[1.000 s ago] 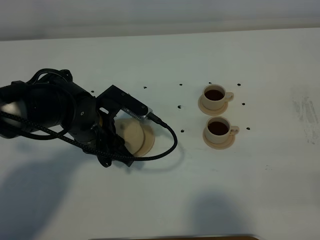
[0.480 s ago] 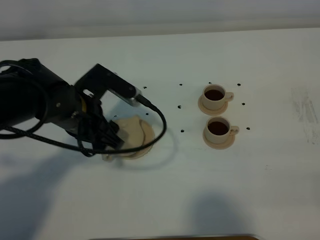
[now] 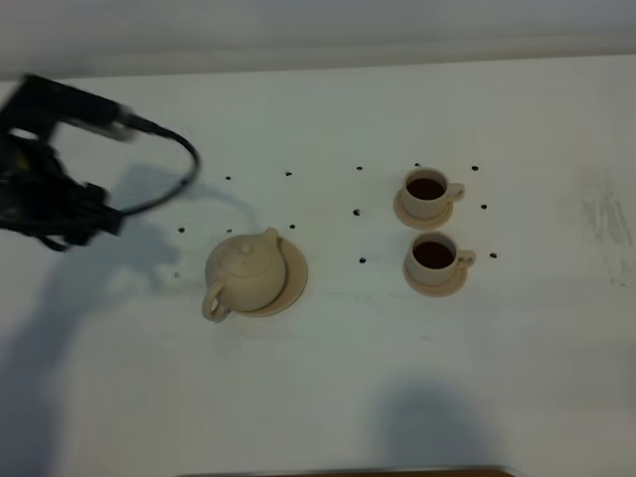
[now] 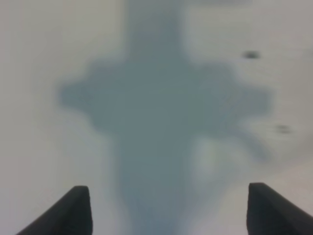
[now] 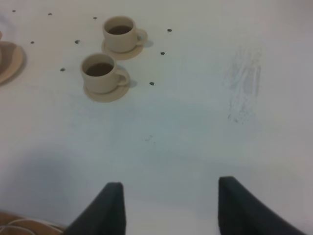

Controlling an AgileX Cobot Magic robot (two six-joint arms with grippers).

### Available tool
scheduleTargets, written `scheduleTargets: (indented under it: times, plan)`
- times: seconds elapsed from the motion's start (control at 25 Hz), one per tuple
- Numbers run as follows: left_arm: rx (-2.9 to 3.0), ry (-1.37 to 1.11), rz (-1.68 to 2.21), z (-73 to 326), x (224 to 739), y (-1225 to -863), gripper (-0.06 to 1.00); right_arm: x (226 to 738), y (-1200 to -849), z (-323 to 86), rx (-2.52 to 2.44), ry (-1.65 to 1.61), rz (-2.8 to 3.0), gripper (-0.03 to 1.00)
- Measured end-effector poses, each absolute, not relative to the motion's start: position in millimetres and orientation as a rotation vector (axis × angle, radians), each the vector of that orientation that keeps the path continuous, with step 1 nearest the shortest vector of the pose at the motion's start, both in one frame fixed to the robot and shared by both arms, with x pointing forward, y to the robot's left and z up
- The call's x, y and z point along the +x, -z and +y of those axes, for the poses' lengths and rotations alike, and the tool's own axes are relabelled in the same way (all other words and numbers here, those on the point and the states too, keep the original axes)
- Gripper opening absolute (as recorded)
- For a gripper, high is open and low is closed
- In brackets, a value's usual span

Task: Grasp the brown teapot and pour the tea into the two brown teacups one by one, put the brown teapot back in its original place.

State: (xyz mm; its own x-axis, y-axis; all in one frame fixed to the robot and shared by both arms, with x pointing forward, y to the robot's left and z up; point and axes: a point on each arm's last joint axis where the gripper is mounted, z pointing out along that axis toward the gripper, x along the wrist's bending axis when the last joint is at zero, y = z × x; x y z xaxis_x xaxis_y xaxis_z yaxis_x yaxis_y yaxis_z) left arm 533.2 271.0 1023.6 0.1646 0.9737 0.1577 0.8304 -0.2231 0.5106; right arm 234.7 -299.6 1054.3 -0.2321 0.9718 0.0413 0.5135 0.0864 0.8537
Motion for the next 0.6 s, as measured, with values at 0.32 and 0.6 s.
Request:
scheduleTargets:
  times: [0.32,0.6]
  plan:
    - [1.773,-0.906,1.913,337,467,-1086,0.63,235,-1054,-300,1.462,-1.056,1.809,0.44]
    - [1.656,-0.893,1.950,333,380,-1096,0.63,235,-1054,-300,1.462,-1.056,1.809,0.44]
